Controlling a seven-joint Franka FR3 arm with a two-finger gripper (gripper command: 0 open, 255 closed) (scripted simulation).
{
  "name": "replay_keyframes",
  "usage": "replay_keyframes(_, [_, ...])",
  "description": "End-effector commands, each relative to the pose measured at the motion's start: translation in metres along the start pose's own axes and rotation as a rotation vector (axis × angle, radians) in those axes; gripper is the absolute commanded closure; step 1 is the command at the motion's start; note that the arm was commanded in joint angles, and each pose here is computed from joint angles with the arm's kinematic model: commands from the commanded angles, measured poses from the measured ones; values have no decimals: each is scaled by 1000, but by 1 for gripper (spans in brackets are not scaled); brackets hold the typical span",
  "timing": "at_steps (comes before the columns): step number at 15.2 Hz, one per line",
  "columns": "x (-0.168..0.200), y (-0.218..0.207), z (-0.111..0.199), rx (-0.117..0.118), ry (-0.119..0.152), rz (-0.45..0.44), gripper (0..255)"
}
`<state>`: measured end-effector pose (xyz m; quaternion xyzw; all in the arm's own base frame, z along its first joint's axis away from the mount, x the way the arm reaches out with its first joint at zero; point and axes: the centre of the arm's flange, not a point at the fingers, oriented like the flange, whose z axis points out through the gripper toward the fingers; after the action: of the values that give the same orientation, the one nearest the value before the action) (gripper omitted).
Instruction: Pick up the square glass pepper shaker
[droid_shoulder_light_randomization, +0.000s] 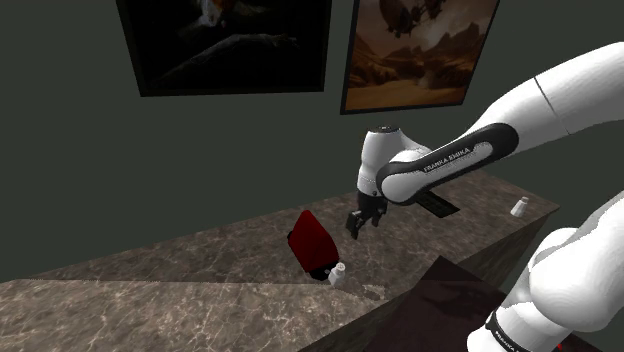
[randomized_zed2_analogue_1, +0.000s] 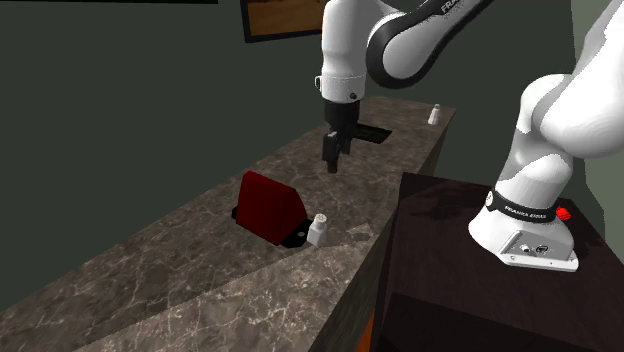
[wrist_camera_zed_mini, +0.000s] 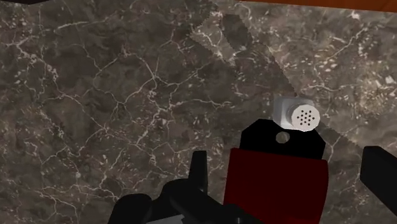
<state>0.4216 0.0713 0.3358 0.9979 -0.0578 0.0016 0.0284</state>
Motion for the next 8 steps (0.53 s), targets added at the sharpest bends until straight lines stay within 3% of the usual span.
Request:
replay_keyframes(1, [7, -9, 22, 7, -5, 10, 0])
replay_keyframes(8, [34, -40, 105, 30, -27, 42, 0])
